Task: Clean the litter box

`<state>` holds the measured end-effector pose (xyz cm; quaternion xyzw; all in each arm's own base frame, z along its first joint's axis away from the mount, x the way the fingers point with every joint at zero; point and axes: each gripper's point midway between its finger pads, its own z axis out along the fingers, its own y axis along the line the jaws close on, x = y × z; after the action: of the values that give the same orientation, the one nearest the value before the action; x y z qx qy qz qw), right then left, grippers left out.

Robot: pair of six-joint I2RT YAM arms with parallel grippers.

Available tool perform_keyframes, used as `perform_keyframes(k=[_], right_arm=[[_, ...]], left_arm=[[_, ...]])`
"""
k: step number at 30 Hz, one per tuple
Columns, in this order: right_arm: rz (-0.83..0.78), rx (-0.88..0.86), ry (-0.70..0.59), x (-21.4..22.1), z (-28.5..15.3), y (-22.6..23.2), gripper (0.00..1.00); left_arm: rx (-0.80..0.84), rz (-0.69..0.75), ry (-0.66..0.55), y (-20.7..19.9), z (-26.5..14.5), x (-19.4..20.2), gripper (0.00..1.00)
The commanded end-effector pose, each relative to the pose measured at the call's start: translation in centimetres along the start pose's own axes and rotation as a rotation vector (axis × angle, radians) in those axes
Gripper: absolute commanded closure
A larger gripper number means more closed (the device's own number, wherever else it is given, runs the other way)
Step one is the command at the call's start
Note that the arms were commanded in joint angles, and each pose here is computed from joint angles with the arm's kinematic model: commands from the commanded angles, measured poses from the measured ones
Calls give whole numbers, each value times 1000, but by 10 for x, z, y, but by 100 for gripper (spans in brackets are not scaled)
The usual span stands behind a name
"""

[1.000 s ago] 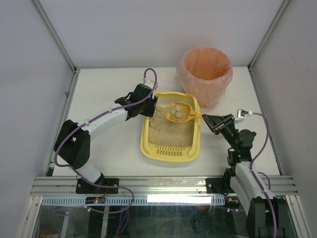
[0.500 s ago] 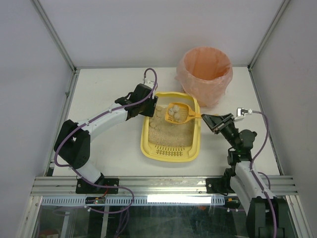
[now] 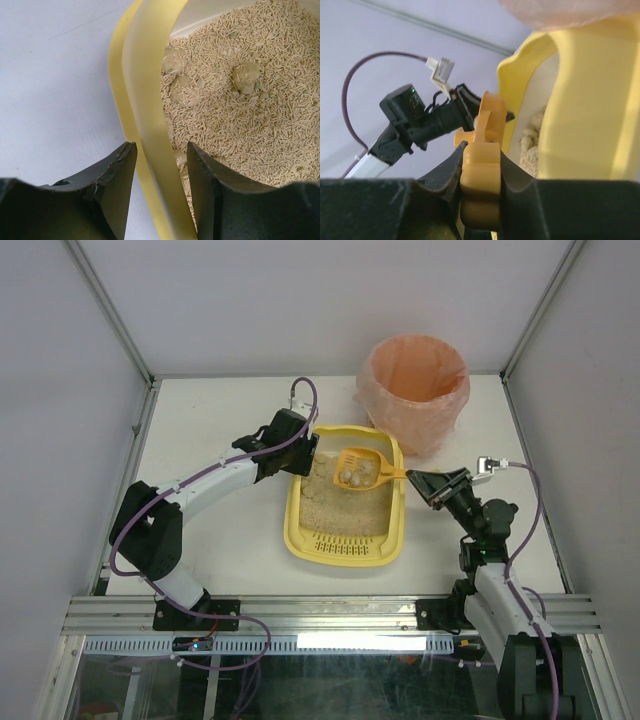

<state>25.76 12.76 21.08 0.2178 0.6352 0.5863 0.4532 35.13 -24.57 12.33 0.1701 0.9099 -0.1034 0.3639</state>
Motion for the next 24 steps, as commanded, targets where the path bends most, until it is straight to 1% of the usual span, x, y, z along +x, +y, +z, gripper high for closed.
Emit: perform_keyframes(k=[1, 3, 4, 6, 7, 10, 11, 13, 14, 16, 18, 24], right_arm=[[-43, -103, 38, 3, 4, 28, 100], [47, -12, -102, -21, -5, 1, 100], [21, -19, -97, -21, -5, 6, 100], [-61, -92, 42, 1, 5, 30, 100], [-64, -106, 62, 4, 6, 32, 100], [34, -23, -73, -18, -4, 6, 100], [24, -25, -67, -17, -4, 8, 100], [-52, -86, 51, 2, 4, 28, 100], [-51, -102, 70, 4, 6, 34, 100], [-12, -81, 12, -6, 3, 26, 100], [-7, -52, -24, -14, 3, 23, 100], [-6, -124, -48, -33, 11, 67, 100]], left_arm=[[-52, 21, 14, 14, 0, -2, 54], [-49, 19, 14, 13, 1, -3, 54], [-56, 21, 17, 15, 1, -1, 54], [-66, 22, 18, 17, 0, 1, 54], [-61, 21, 16, 16, 0, 0, 54], [-49, 19, 14, 13, 1, -3, 54], [-53, 21, 17, 14, 1, -2, 54], [-66, 20, 20, 17, 1, 1, 54], [-63, 21, 19, 16, 1, 0, 54], [-53, 19, 16, 14, 1, -2, 54], [-58, 21, 18, 15, 1, -1, 54], [-58, 20, 20, 15, 2, -1, 54]])
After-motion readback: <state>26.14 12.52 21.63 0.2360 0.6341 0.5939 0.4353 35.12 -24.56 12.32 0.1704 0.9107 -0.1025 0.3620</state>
